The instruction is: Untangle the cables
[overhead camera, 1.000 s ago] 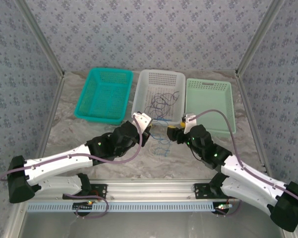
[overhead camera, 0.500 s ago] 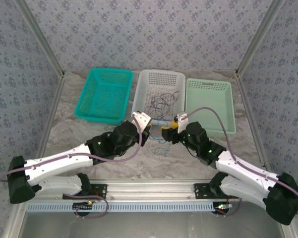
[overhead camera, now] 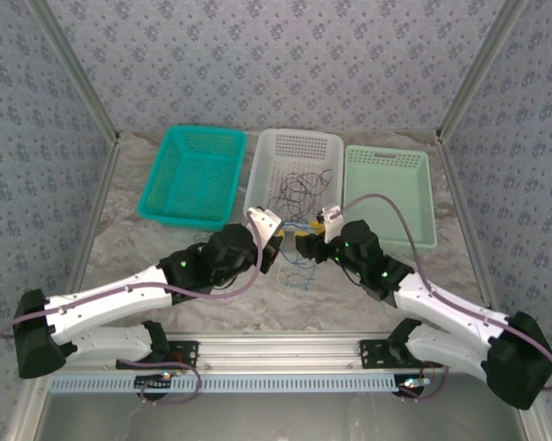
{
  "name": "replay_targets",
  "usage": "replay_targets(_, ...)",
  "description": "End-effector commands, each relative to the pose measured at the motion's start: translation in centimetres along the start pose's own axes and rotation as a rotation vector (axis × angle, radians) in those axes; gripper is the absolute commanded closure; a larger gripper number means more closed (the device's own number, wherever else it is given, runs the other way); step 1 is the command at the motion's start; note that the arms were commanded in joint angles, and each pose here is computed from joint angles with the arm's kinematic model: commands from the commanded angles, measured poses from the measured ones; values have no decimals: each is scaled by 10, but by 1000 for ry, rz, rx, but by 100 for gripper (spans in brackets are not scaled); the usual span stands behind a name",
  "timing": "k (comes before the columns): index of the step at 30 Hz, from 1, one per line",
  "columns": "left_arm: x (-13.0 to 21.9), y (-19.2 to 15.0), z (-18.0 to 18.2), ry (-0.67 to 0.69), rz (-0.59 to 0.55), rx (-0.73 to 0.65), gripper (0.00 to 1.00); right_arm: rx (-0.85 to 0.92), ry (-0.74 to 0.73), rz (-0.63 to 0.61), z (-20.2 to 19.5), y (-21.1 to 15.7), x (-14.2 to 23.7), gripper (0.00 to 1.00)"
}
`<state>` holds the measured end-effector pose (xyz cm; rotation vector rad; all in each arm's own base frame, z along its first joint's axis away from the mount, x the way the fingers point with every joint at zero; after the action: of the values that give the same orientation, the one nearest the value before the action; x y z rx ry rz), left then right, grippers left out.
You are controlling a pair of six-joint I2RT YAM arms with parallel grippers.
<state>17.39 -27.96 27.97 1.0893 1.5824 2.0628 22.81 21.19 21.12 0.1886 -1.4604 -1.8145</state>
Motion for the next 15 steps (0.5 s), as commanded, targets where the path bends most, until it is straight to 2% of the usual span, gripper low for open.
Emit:
replay_targets(1, 10, 25, -1, -44, -92, 24, 96, 36, 24, -71, 7, 24, 0, 73)
replay_targets(3, 12, 25, 2, -32, -89, 37, 95, 29, 20, -67, 5, 21, 2, 82)
replay_targets(6, 15, 25, 15, 36, -83, 59, 96, -1, 13, -41, 1, 8, 7, 87)
replay_targets(10, 22, 29, 36, 124, -86, 79, 96, -42, -20, 4, -9, -15, 14, 98)
replay_targets(15, 32, 43, 46, 149, -127, 61, 96, -91, -57, 89, -18, -41, 18, 100)
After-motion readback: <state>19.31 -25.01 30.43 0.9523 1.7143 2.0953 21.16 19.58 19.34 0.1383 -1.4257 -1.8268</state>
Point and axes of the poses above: each hand's point on the last joint's axis, 136 mm out from that joint toward the fingers, its own x axis back along the fingers, its own z axis along the line the jaws close on, y = z × x, the point moved 5 cm from there along x, back along the fingers, and after that the axes turned 7 degrees about -x, right-handed, at the moved point
